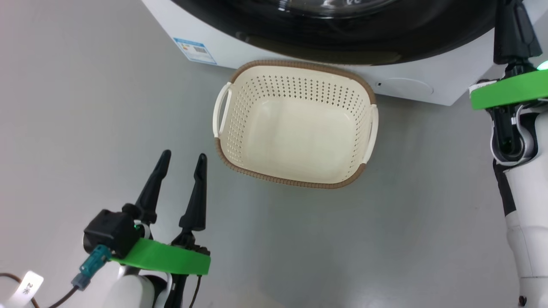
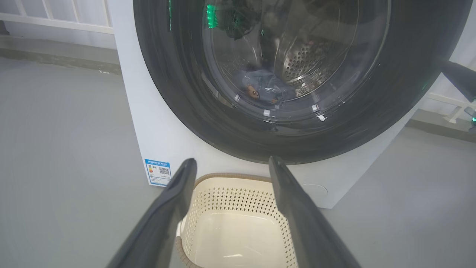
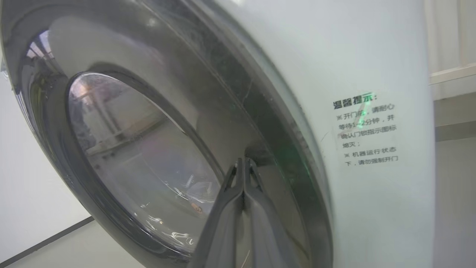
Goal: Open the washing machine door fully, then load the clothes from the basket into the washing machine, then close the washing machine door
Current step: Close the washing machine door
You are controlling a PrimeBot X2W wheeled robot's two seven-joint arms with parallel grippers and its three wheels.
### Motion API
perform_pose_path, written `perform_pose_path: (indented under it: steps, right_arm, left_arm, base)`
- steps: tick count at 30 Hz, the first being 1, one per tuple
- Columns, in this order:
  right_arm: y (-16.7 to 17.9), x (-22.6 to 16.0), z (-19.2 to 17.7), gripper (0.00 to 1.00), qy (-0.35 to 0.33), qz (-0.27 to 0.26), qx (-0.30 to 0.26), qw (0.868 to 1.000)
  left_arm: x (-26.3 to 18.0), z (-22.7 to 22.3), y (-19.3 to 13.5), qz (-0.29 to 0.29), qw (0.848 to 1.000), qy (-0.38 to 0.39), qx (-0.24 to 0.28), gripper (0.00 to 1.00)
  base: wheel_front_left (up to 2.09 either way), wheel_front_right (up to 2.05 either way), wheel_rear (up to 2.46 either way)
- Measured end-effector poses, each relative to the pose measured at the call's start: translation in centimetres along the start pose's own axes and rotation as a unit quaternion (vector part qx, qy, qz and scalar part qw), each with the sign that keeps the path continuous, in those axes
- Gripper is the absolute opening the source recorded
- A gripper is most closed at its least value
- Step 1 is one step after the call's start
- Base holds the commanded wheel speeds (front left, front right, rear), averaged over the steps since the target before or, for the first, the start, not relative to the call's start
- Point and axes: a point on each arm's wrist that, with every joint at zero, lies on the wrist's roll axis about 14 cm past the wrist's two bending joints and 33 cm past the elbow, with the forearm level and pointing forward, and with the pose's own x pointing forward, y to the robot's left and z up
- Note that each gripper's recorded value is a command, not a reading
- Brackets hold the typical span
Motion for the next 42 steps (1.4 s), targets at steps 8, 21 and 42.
perform_pose_path:
  steps: [8,21,42]
  right_arm:
    - [0.0,0.7,-1.4,0.00,0.007,-0.001,0.011,1.000]
    - [1.8,-1.8,-1.6,0.71,0.037,0.026,-0.015,0.999]
    - [0.0,-13.0,0.2,1.00,0.088,-0.029,-0.047,0.995]
  left_arm:
    - [0.4,-0.5,0.3,0.003,1.000,0.006,0.002,1.00]
    - [0.0,0.4,1.0,0.014,1.000,-0.003,0.008,1.00]
    - [-3.4,0.7,2.3,0.022,0.999,0.007,0.025,1.00]
  base:
    - [0.00,0.00,0.00]
    - [0.00,0.00,0.00]
    - [0.00,0.00,0.00]
